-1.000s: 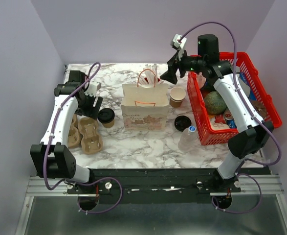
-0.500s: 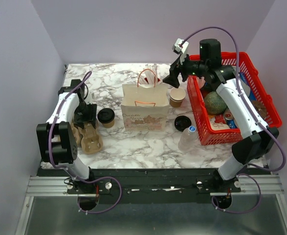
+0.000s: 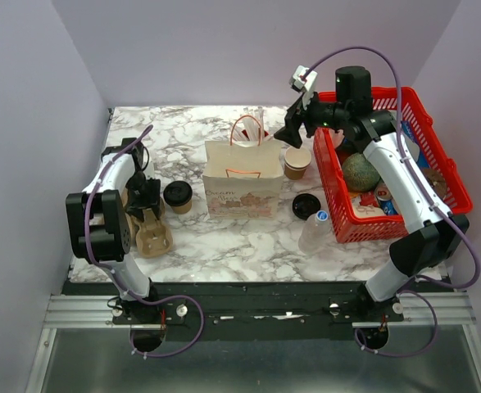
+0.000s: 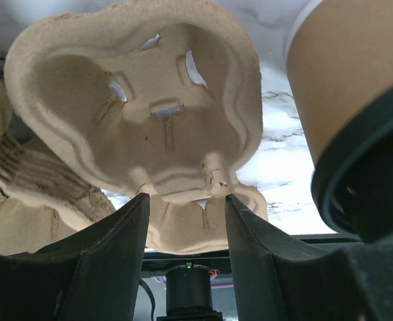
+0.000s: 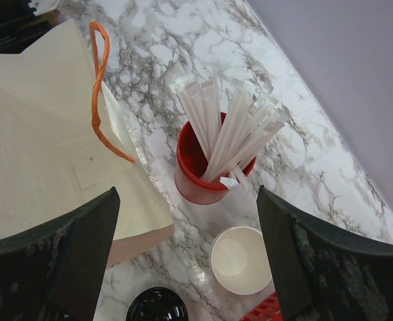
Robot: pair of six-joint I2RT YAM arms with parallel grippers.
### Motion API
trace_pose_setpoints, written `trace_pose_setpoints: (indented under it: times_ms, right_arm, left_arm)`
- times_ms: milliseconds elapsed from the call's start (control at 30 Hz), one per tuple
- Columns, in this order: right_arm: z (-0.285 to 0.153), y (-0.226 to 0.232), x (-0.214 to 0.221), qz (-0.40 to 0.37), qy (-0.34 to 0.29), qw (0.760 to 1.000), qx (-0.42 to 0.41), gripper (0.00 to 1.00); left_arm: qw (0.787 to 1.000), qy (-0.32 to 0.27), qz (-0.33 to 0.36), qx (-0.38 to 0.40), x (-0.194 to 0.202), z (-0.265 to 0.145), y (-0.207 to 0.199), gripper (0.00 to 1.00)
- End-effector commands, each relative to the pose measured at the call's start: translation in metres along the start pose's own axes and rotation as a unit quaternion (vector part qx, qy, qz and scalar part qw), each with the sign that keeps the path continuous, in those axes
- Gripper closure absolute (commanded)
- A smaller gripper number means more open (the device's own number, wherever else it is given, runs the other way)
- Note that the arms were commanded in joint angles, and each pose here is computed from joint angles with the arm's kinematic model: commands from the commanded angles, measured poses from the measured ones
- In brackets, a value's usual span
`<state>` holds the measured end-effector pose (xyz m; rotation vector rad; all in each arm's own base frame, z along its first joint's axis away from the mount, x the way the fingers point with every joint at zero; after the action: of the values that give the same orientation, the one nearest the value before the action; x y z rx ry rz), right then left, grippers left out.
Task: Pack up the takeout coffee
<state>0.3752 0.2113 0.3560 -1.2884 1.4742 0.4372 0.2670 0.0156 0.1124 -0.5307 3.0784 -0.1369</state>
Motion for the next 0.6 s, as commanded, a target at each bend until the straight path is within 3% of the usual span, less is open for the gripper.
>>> trace_pose_setpoints:
  times_ms: [0, 567]
  right_arm:
    - [0.0032, -0.0070, -0.0013, -0.008, 0.000, 1.000, 0.009, 0.08]
    - [0.0075, -0.0084, 0.0027, -0.008, 0.004, 1.000, 0.007, 0.08]
  left_arm:
    - [1.000, 0.014, -0.019, -0.008, 0.0025, 0.0074, 0.0029, 0.42]
    - [0.999, 0.029, -0.024, -0.025, 0.0064, 0.0132, 0.0070, 0.47]
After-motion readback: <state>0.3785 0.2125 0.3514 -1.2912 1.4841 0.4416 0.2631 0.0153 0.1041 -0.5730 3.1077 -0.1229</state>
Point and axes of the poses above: each gripper's point midway between its finger pads, its own z axis out along the fingers, its own y axis along the line the jaws close on, x = y × z, the point moved 4 cm from there along -z, back along the fingers, and after that the axes turned 13 degrees about -z, right-handed, at the moved point
